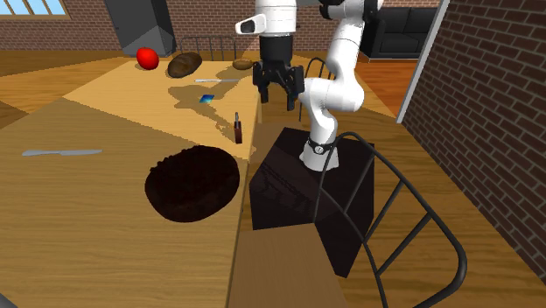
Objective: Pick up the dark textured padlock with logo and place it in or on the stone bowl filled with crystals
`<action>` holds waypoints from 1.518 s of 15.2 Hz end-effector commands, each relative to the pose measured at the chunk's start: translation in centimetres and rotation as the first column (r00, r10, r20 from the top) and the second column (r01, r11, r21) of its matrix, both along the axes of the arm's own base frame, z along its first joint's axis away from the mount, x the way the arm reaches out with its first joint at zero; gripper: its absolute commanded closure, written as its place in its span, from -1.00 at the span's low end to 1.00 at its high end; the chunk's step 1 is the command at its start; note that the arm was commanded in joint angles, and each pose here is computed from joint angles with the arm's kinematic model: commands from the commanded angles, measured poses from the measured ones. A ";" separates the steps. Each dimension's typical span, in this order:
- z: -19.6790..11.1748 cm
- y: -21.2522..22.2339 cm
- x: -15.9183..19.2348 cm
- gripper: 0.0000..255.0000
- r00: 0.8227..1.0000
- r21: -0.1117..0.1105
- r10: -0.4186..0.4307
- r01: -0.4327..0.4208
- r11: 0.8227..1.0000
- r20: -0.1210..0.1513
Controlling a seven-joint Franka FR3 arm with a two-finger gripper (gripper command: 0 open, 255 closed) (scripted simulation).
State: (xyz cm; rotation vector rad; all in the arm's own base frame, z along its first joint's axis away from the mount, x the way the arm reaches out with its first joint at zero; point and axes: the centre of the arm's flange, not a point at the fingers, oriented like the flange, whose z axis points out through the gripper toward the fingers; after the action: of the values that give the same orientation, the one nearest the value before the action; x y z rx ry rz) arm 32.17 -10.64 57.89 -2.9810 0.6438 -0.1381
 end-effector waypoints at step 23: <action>-10.0 -13.8 -2.6 -1.00 0.941 -0.099 -0.334 0.328 0.940 -0.057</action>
State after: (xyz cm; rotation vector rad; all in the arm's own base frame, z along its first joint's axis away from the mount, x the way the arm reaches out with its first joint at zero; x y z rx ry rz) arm 29.53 -24.42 47.95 -2.9438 1.1761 -0.0805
